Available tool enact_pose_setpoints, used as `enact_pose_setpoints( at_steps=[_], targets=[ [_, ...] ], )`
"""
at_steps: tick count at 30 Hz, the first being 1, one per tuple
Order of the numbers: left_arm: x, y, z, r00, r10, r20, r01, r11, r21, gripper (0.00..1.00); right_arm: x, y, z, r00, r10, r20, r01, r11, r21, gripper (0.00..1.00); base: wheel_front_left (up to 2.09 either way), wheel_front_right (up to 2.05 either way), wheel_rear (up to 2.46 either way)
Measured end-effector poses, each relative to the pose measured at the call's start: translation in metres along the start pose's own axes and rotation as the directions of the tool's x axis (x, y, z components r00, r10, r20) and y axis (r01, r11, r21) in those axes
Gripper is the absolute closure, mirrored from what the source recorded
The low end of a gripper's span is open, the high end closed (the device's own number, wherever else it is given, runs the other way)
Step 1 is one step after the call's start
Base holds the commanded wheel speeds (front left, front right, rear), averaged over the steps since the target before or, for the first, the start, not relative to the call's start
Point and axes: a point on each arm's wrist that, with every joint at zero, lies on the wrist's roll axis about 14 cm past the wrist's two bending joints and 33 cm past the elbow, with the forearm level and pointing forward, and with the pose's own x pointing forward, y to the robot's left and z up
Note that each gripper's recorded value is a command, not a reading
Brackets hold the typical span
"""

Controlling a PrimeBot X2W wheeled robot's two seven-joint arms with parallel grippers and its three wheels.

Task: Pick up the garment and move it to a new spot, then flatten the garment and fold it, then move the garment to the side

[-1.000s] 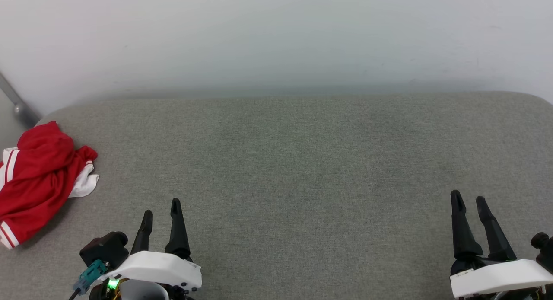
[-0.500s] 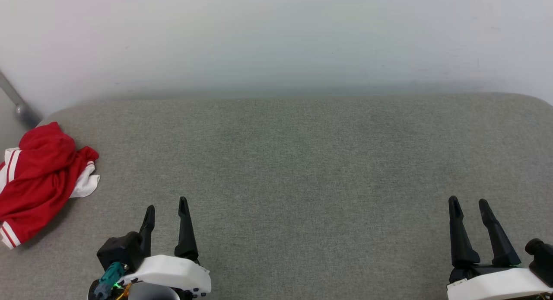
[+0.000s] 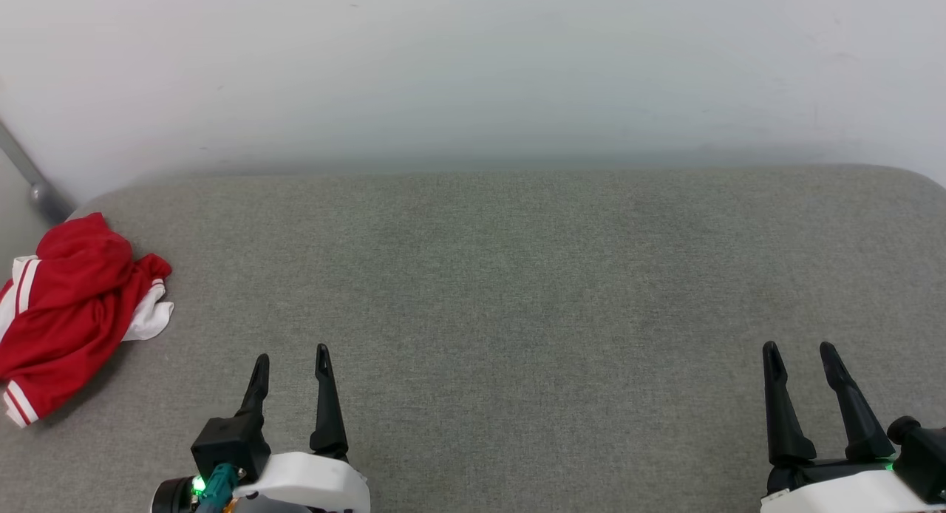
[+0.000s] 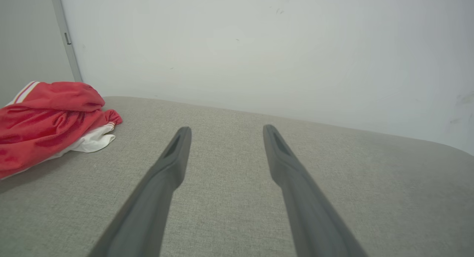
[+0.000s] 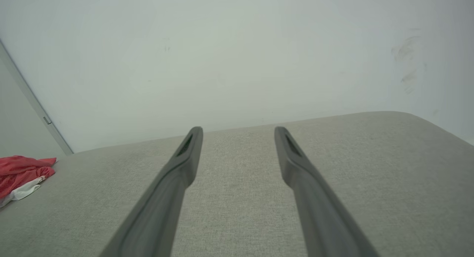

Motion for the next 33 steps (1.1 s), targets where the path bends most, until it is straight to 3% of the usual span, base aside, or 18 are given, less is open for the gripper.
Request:
enact_pose_setpoints(
  at_steps=[33],
  targets=[
    [-0.015,-0.006,-0.001,0.998,-0.045,0.052,0.037,0.988,0.147,0.00,-0.009,0.012,-0.001,0.998,0.056,0.016,-0.053,0.988,-0.148,0.00,0.00,0.00,0.00]
  ],
)
